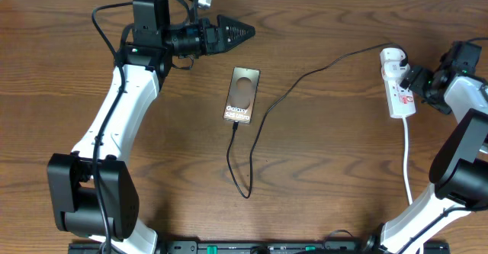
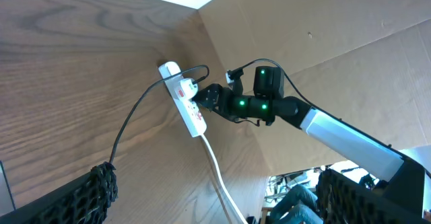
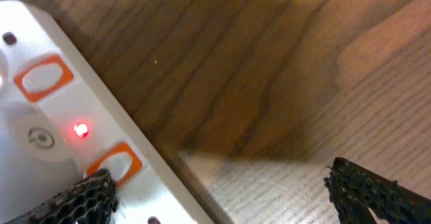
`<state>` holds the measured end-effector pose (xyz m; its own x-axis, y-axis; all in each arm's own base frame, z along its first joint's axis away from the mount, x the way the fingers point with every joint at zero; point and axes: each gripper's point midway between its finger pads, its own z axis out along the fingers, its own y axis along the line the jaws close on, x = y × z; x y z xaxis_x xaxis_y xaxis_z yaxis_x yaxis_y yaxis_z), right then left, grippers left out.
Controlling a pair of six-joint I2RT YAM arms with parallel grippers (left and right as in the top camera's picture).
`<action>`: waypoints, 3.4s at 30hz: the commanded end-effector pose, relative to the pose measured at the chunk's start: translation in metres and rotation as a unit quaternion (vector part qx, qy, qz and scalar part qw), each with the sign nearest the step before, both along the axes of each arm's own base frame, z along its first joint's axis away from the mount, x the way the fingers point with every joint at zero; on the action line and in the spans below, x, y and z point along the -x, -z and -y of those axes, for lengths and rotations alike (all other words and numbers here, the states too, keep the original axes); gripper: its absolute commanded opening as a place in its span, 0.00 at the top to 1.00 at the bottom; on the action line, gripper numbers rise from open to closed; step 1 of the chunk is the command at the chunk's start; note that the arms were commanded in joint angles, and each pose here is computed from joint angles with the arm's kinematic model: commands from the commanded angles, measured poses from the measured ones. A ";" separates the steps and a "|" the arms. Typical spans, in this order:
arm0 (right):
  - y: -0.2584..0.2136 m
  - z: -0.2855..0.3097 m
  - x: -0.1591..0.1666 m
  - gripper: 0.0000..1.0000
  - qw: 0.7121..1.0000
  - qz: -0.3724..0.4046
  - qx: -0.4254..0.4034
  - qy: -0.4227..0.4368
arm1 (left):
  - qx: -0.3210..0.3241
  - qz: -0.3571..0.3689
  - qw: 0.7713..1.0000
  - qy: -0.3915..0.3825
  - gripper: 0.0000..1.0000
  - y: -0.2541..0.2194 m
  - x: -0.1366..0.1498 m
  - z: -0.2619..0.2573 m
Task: Plug charger to phone and switch on socket
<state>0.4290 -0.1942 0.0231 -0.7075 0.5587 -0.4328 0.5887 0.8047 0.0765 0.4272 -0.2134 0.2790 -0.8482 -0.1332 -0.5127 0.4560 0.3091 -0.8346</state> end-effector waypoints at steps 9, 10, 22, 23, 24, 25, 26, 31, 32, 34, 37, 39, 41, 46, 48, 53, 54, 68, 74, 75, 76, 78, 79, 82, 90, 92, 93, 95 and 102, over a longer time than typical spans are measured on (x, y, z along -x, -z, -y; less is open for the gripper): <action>0.030 -0.009 0.007 0.01 1.000 -0.014 0.004 -0.007 | 0.001 0.023 1.000 0.000 0.04 -0.014 0.002 -0.001; 0.031 -0.009 0.007 0.00 1.000 -0.015 0.004 -0.007 | 0.001 0.023 1.000 0.000 0.04 -0.014 0.002 -0.001; 0.038 -0.021 0.000 0.01 1.000 -0.015 0.004 -0.026 | 0.001 0.023 1.000 0.000 0.04 -0.014 0.002 -0.001; 0.040 -0.022 0.000 0.01 0.999 -0.018 0.006 -0.033 | 0.001 0.023 1.000 0.000 0.04 -0.014 0.002 -0.001; 0.042 -0.024 0.000 0.01 0.999 -0.020 0.006 -0.035 | 0.001 0.023 1.000 0.000 0.04 -0.014 0.002 -0.001; 0.045 -0.025 0.000 0.01 0.999 -0.023 0.005 -0.037 | 0.001 0.023 1.000 0.000 0.04 -0.014 0.002 -0.001; 0.047 -0.026 0.001 0.01 0.999 -0.026 0.003 -0.037 | 0.001 0.023 1.000 0.000 0.04 -0.014 0.002 -0.001; 0.064 -0.031 0.012 0.01 0.998 -0.055 -0.009 -0.038 | 0.001 0.023 1.000 0.000 0.04 -0.014 0.002 -0.001; 0.066 -0.032 0.015 0.01 0.997 -0.062 -0.012 -0.038 | 0.001 0.023 1.000 0.000 0.04 -0.014 0.002 -0.001; 0.067 -0.034 0.017 0.01 0.997 -0.068 -0.015 -0.039 | 0.001 0.023 1.000 0.000 0.04 -0.014 0.002 -0.001; 0.066 -0.035 0.015 0.01 0.997 -0.065 -0.013 -0.041 | 0.001 0.023 1.000 0.000 0.04 -0.014 0.002 -0.001; 0.062 -0.037 0.011 0.01 0.997 -0.061 -0.022 -0.046 | 0.001 0.023 1.000 0.000 0.04 -0.014 0.002 -0.001; 0.058 -0.048 0.003 0.01 0.995 -0.047 -0.049 -0.069 | 0.001 0.023 1.000 0.000 0.04 -0.014 0.002 -0.001; 0.055 -0.064 0.000 0.01 0.991 -0.038 -0.093 -0.087 | 0.001 0.023 1.000 0.000 0.04 -0.014 0.002 -0.001; 0.056 -0.065 0.003 0.01 0.991 -0.043 -0.095 -0.086 | 0.001 0.023 1.000 0.000 0.04 -0.014 0.002 -0.001; 0.058 -0.072 0.007 0.01 0.989 -0.052 -0.107 -0.087 | 0.001 0.023 1.000 0.000 0.04 -0.014 0.002 -0.001; 0.058 -0.073 0.009 0.01 0.989 -0.055 -0.108 -0.088 | 0.001 0.023 1.000 0.000 0.04 -0.014 0.002 -0.001; 0.062 -0.093 0.017 0.01 0.984 -0.082 -0.120 -0.099 | 0.001 0.023 1.000 0.000 0.04 -0.014 0.002 -0.001; 0.064 -0.095 0.025 0.01 0.984 -0.098 -0.131 -0.077 | 0.001 0.023 1.000 0.000 0.04 -0.014 0.002 -0.001; 0.064 -0.095 0.025 0.01 0.984 -0.098 -0.131 -0.077 | 0.001 0.023 1.000 0.000 0.04 -0.014 0.002 -0.001; 0.064 -0.095 0.025 0.01 0.984 -0.098 -0.131 -0.077 | 0.001 0.023 1.000 0.000 0.04 -0.014 0.002 -0.001; 0.064 -0.095 0.026 0.01 0.983 -0.098 -0.131 -0.077 | 0.001 0.023 1.000 0.000 0.04 -0.014 0.002 -0.001; 0.064 -0.095 0.026 0.01 0.983 -0.100 -0.132 -0.077 | 0.001 0.023 1.000 0.000 0.04 -0.014 0.002 -0.001; 0.065 -0.094 0.029 0.01 0.982 -0.105 -0.130 -0.087 | 0.001 0.023 1.000 0.000 0.04 -0.014 0.002 -0.001; 0.054 -0.055 0.051 0.01 0.978 -0.167 -0.069 -0.102 | 0.001 0.023 1.000 0.000 0.04 -0.014 0.002 -0.001; 0.039 -0.049 0.046 0.01 0.977 -0.167 -0.064 -0.117 | 0.001 0.023 1.000 0.000 0.04 -0.014 0.002 -0.001; 0.030 -0.048 0.043 0.01 0.978 -0.163 -0.063 -0.117 | 0.001 0.023 1.000 0.000 0.04 -0.014 0.002 -0.001; 0.013 -0.046 0.035 0.01 0.980 -0.152 -0.057 -0.118 | 0.001 0.023 1.000 0.000 0.04 -0.014 0.002 -0.001; -0.011 -0.043 0.026 0.01 0.981 -0.132 -0.042 -0.137 | 0.001 0.023 1.000 0.000 0.04 -0.014 0.002 -0.001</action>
